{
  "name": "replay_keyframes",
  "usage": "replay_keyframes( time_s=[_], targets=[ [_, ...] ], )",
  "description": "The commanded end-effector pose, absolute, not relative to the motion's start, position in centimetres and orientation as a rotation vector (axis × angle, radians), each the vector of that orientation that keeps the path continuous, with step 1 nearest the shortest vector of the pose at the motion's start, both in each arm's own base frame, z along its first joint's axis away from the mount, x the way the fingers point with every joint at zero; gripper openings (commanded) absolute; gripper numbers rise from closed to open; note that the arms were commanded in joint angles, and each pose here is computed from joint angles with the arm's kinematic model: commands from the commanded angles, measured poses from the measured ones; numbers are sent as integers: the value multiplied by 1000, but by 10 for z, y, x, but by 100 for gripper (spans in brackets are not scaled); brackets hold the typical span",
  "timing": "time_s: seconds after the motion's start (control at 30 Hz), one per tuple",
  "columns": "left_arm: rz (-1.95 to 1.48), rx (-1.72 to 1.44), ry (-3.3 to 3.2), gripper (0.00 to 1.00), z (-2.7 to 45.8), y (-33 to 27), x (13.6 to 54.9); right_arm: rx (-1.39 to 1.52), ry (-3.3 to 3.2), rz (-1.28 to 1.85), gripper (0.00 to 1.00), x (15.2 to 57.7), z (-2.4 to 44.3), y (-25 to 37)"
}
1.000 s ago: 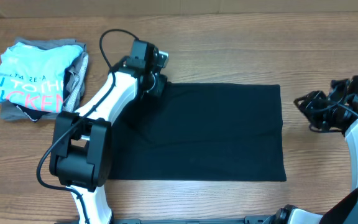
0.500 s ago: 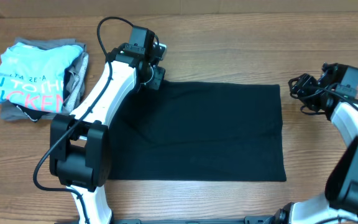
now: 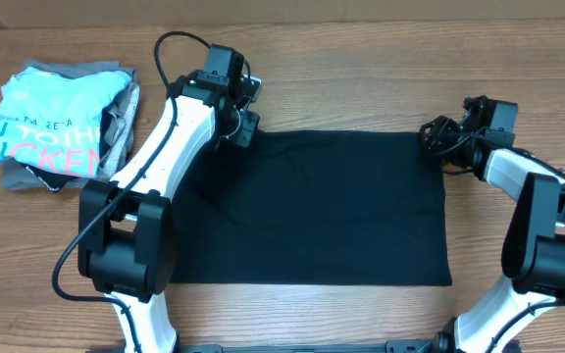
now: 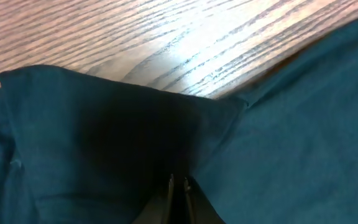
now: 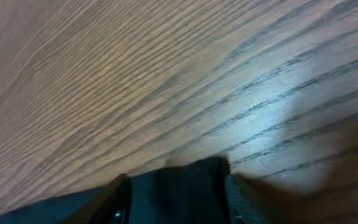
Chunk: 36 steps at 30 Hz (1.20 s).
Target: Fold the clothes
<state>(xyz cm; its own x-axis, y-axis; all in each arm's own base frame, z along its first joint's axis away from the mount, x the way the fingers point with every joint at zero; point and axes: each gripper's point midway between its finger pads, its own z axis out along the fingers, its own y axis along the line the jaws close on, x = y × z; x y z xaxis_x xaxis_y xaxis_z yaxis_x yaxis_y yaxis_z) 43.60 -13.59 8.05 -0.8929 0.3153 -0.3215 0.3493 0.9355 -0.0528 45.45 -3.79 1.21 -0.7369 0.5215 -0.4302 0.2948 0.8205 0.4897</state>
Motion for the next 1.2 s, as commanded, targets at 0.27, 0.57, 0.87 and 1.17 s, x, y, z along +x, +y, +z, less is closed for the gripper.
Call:
replay_keyframes(
  time_s=[0.27, 0.57, 0.87, 1.17],
  targets=[
    [-104, 511, 2820, 6, 80, -127, 430, 676, 2451, 505, 4, 445, 22, -57],
    [12, 503, 2862, 4, 101, -107, 410, 665, 2389, 538, 4, 436, 73, -62],
    [19, 511, 2904, 4, 112, -102, 391, 690, 2432, 557, 4, 418, 82, -55],
    [34, 543, 3058, 4, 109, -93, 353, 762, 2577, 616, 4, 383, 69, -40]
  ],
)
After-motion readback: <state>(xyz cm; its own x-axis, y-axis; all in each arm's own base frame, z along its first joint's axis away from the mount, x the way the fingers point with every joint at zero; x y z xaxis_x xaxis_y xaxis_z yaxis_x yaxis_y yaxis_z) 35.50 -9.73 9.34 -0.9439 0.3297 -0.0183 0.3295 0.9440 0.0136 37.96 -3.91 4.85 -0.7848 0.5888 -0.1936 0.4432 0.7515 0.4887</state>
